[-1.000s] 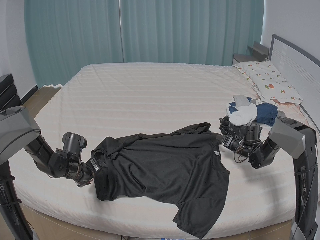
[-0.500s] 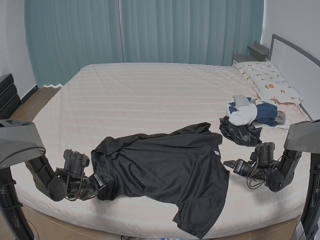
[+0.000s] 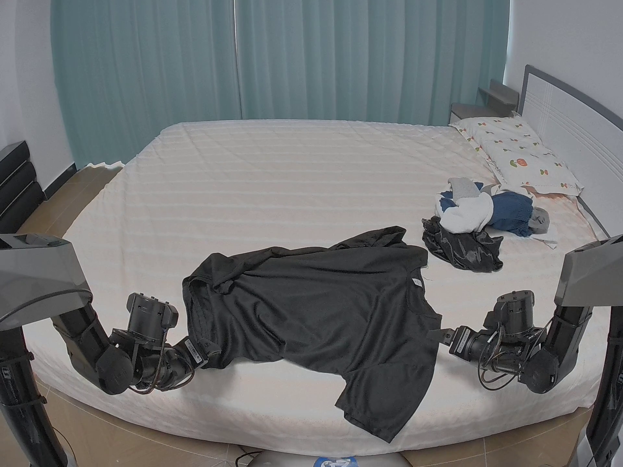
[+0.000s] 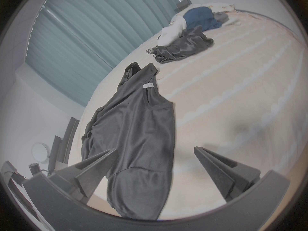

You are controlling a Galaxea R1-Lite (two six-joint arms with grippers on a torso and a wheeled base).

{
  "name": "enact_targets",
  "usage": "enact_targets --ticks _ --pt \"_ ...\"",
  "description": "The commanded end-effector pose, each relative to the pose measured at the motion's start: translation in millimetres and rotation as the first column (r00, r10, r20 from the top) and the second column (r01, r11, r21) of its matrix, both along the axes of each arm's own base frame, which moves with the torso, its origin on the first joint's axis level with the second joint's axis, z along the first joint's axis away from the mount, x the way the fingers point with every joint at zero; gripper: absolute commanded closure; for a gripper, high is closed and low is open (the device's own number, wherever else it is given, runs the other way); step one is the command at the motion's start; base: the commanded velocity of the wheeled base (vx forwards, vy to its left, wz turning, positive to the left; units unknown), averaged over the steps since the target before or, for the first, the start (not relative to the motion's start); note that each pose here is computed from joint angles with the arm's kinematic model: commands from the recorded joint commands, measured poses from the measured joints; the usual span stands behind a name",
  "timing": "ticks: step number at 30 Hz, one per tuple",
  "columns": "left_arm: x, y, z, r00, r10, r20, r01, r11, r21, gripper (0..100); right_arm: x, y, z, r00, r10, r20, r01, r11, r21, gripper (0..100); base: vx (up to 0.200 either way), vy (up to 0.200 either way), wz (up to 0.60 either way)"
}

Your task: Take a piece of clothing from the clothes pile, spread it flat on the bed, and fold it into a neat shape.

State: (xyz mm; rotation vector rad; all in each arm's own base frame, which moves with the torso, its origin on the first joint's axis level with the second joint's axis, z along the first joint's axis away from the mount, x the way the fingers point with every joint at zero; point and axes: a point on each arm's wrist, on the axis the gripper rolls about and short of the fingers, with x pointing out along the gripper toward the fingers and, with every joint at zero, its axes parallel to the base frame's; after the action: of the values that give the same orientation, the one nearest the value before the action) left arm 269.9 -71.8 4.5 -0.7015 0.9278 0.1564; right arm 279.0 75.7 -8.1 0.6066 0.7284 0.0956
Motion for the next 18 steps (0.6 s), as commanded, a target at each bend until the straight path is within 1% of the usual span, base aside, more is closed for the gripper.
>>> enact_targets --ticks 1,4,11,16,17,18 --pt "11.3 -2.2 -6.2 1.000 0.021 0.007 -0.021 1.000 0.024 0 -3.1 10.0 1.1 1.000 0.011 -0.009 -0.010 0.999 0.031 0 0.000 0.000 0.00" --pt "24.3 -4.8 -12.5 0.999 0.042 0.018 -0.042 0.998 0.047 0 -3.9 12.0 0.1 1.000 0.014 -0.015 -0.014 0.999 0.033 0 0.000 0.000 0.00" --pt "40.2 -11.3 -23.3 0.998 0.051 0.026 -0.053 0.996 0.078 0 -3.4 13.1 -1.7 1.000 0.018 -0.017 -0.018 0.999 0.031 0 0.000 0.000 0.00" --pt "45.1 -15.5 -30.3 0.998 0.057 0.010 -0.057 0.992 0.111 0 -2.3 13.0 -3.5 1.000 0.018 -0.021 -0.017 0.999 0.028 0 0.000 0.000 0.00" --pt "46.0 -16.2 -31.2 0.998 0.057 0.011 -0.058 0.992 0.115 100 -1.4 13.3 -6.1 0.999 0.018 -0.027 -0.017 1.000 0.027 0 0.000 0.000 0.00" --pt "46.6 -16.8 -30.8 0.998 0.058 0.014 -0.059 0.991 0.118 100 -0.4 13.5 -7.4 0.999 0.016 -0.028 -0.016 1.000 0.025 0 0.000 0.000 0.00"
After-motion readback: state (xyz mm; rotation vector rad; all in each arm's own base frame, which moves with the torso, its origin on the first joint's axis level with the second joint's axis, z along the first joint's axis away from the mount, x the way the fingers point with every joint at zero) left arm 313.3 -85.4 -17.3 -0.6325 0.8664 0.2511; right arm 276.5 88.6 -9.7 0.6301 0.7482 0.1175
